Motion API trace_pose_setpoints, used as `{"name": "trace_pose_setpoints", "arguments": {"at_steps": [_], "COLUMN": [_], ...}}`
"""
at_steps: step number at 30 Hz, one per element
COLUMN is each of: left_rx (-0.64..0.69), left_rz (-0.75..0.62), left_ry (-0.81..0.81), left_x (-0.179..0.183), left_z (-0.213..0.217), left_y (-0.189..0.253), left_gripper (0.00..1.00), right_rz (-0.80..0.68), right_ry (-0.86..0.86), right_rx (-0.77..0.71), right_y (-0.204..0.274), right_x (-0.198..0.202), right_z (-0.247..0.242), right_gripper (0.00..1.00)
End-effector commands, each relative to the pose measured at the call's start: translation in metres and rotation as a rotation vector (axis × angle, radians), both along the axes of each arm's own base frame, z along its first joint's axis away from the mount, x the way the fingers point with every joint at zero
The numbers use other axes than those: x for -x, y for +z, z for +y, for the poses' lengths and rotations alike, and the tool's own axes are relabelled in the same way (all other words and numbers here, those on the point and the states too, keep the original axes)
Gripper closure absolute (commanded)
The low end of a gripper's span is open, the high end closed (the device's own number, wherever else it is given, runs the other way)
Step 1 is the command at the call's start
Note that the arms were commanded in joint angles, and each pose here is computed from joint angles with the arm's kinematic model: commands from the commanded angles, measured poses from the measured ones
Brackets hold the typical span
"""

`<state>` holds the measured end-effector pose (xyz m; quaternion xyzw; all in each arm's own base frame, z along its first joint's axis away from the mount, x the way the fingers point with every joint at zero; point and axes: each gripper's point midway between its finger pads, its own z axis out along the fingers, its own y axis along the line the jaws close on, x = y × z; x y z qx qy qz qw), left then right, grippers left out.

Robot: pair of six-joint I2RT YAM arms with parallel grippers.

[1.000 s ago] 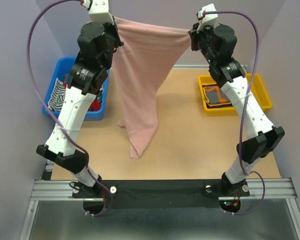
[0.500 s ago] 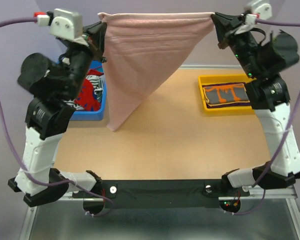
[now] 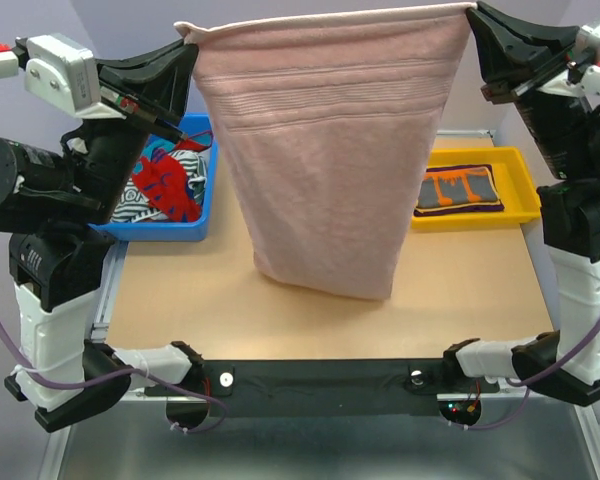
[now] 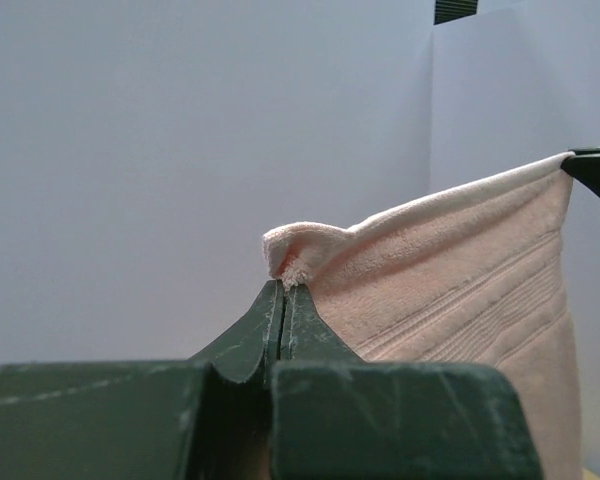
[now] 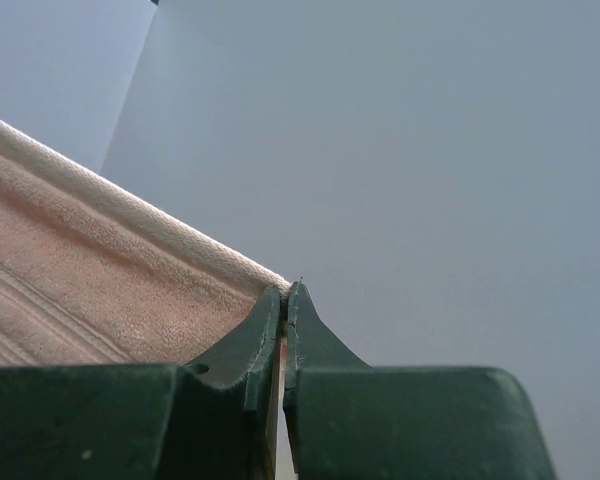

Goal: Fold and stack the towels
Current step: Flatten out the crumpled towel, then fold the towel

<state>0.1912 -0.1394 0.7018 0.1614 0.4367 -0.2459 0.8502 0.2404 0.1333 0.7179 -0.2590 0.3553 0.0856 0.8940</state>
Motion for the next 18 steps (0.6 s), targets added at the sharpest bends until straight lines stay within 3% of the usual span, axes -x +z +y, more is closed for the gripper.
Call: {"name": "trace_pose_setpoints", "arguments": {"at_steps": [1, 4, 10, 18], "left_rx": [0.219, 0.258, 0.258, 0.198], "left_rz": [-0.085, -0.056, 0.003, 0.103], "left_ry": [0.203, 0.320, 0.588, 0.738], "left_x": [0.011, -0.012, -0.091, -0.200], "left_z": [0.062, 0.072, 0.065, 0.057], "left_y": [0.046, 0.046, 0.030, -0.031], "left_gripper": [1.00, 1.00, 1.00, 1.00], "right_rz": [-0.044, -0.060, -0.069, 0.038], "right_ry": [-0.221, -0.283, -0.420, -0.502], "right_rx": [-0.078, -0.099, -0.113, -0.046], "right_y": [0.019, 0.023, 0.017, -0.054], "right_x": [-0.026, -0.043, -0.118, -0.223], "right_z": [-0.036, -0.042, -0.038, -0.021], "right_gripper": [1.00, 1.00, 1.00, 1.00]}}
